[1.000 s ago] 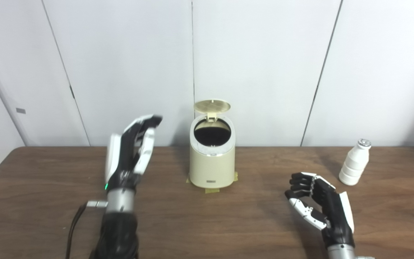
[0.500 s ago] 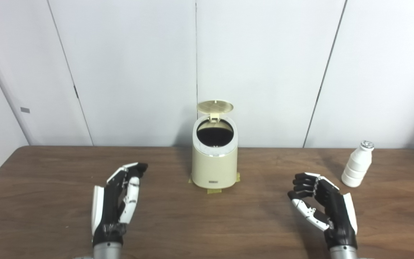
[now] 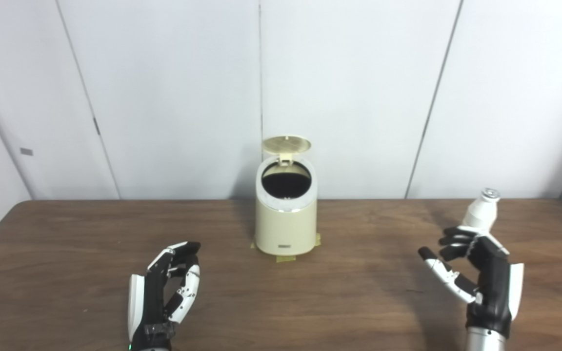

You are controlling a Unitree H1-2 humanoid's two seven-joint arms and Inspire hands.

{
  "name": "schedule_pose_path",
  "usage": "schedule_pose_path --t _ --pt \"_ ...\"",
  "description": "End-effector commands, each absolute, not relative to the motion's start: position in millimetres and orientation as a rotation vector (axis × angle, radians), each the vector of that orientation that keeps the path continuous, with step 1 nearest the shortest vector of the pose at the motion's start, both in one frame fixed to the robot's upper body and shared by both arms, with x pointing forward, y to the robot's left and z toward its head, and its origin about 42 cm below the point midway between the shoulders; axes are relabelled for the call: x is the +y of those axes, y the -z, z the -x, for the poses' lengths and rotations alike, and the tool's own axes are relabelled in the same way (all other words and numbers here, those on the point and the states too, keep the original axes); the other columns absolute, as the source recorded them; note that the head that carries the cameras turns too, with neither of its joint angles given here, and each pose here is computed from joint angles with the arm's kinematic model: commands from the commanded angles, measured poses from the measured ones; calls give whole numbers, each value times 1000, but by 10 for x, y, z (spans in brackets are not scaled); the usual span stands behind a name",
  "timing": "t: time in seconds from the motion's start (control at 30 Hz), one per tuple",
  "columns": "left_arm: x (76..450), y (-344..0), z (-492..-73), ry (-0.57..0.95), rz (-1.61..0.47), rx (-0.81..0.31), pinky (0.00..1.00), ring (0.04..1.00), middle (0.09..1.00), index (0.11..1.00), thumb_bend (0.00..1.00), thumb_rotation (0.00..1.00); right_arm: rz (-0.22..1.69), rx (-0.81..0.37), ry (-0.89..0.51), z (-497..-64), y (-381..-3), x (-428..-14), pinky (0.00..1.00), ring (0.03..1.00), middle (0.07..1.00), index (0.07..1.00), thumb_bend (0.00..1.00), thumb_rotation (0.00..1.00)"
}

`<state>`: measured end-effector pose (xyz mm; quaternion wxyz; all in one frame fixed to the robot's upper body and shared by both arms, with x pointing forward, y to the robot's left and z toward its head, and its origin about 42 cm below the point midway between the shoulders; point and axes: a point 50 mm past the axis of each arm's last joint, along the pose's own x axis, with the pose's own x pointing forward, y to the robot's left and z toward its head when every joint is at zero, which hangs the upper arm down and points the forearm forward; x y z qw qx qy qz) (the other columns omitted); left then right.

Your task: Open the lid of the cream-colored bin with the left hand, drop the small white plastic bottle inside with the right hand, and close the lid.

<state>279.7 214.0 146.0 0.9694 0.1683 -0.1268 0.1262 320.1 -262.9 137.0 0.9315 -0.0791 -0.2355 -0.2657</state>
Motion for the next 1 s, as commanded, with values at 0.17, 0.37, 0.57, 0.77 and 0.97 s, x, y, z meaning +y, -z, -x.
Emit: schedule_pose_path --t 0.17,0.37,0.57,0.77,0.97 --pt "2123 -1604 -2869 -274 -336 -340 628 700 702 683 209 529 230 -586 698 -3316 -1555 -2961 282 375 472 502 522 8" --pt "2169 -1583 -2861 -285 -328 -326 632 704 707 686 205 557 205 -584 796 -3299 -1666 -3086 515 649 717 494 509 139" --pt "2179 -1578 -2854 -288 -321 -316 628 701 707 683 204 548 199 -570 816 -3285 -1726 -3164 532 686 782 735 706 238" --pt "2190 -1583 -2867 -289 -332 -329 624 696 702 680 213 582 210 -577 819 -3299 -1750 -3226 550 707 810 829 761 288" --pt "2194 -1594 -2886 -293 -338 -326 626 693 699 678 216 588 279 -498 773 -3362 -1778 -3307 893 930 972 982 764 383"
